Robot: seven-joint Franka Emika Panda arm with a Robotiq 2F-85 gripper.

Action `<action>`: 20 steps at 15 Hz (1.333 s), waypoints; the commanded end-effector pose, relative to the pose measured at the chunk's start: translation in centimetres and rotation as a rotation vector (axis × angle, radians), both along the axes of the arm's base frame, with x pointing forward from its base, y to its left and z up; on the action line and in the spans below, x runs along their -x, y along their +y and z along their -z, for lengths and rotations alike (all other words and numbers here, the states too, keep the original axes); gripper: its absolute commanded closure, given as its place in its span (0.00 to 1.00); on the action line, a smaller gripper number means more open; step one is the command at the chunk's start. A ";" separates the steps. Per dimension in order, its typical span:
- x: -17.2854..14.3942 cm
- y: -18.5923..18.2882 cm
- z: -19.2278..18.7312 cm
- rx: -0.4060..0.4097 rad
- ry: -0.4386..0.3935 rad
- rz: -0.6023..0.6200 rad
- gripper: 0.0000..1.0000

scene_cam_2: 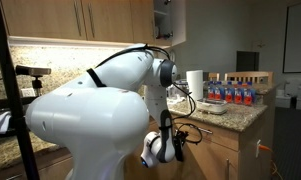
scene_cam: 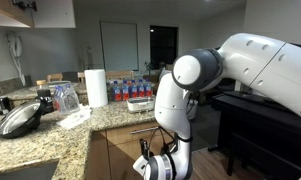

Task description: Open the drawer

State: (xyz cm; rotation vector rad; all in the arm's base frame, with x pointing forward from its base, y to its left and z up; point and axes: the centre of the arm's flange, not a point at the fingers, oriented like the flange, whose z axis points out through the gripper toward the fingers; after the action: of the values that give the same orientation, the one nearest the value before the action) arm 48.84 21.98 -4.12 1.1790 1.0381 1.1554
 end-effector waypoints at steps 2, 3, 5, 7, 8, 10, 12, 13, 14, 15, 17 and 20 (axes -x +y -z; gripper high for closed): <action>4.2 2.7 0.8 -0.005 0.024 -0.047 0.94; 4.5 2.9 0.9 -0.008 0.029 -0.048 0.96; 4.5 3.1 0.7 -0.011 0.034 -0.044 0.69; 4.0 2.9 0.3 -0.020 0.028 -0.030 0.64; 3.7 2.9 0.1 -0.024 0.025 -0.022 0.58; 2.8 2.5 -0.2 -0.025 0.022 -0.002 0.45; 1.9 1.9 -0.7 -0.020 0.020 0.008 0.32; 1.5 1.7 -1.1 -0.019 0.018 0.013 0.25; 1.0 1.4 -1.4 -0.020 0.014 0.018 0.19; 0.5 1.2 -1.9 -0.018 0.011 0.024 0.12; -0.7 0.7 -2.8 -0.013 0.006 0.035 0.02; -2.7 0.2 -3.9 -0.001 0.005 0.057 0.00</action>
State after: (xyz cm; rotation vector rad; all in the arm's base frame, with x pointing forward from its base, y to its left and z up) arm 50.05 22.89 -2.29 1.2069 0.9765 1.1622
